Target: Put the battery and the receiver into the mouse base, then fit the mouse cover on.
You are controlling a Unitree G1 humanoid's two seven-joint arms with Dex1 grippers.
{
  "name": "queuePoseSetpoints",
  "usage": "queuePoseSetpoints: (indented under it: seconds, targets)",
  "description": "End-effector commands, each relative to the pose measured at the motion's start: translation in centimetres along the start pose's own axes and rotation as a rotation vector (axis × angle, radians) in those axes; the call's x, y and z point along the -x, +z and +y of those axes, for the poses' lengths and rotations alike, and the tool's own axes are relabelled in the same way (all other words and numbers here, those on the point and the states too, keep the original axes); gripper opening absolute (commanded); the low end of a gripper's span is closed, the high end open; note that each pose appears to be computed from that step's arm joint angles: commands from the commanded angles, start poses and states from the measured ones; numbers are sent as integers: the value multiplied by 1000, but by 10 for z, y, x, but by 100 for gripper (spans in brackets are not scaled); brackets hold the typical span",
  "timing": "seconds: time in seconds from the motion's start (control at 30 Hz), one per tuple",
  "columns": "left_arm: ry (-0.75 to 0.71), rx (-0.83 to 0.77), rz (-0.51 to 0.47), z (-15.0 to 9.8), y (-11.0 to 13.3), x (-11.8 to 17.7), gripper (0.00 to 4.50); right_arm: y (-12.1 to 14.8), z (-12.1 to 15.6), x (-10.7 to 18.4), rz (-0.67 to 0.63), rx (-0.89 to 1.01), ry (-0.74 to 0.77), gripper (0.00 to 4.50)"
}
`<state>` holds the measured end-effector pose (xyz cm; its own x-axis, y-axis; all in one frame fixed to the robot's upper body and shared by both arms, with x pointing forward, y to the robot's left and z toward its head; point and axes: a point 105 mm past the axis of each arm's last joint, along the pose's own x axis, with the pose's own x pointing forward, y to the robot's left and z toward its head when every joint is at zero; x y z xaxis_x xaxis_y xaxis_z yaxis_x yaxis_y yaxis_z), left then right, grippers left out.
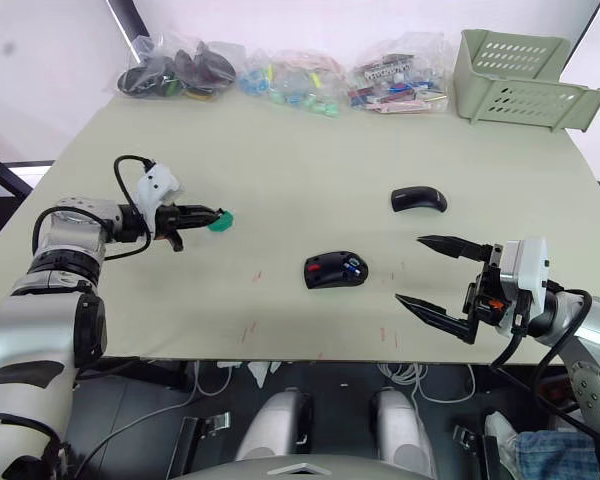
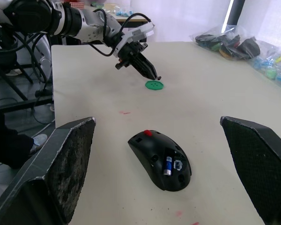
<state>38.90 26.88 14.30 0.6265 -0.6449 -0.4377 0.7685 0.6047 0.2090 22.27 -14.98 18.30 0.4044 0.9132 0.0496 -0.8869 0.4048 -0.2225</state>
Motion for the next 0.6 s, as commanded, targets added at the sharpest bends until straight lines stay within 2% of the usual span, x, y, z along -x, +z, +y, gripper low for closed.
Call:
queuePoseSetpoints:
  seconds: [0.03, 0.23, 0.3, 0.43, 0.53, 0.6]
  targets:
    - [-38, -18, -95, 1, 19, 13, 5, 14, 1, -7, -36, 23, 16, 450]
    - [-213, -25, -180, -25, 36, 18, 5, 27, -3, -32, -14, 17, 33, 450]
    - [-250, -50, -203, -40, 47, 16, 5, 35, 2, -41, -12, -2, 88, 450]
    - [-318, -116, -242, -81, 76, 11, 5, 36, -8, -56, 159, 43, 23, 450]
    - [-337, -222, -244, -108, 93, 7, 5, 31, -14, -64, 266, -116, 64, 450]
    - [-290, -290, -224, -116, 103, 3, 5, 32, -19, -72, 296, -229, 85, 450]
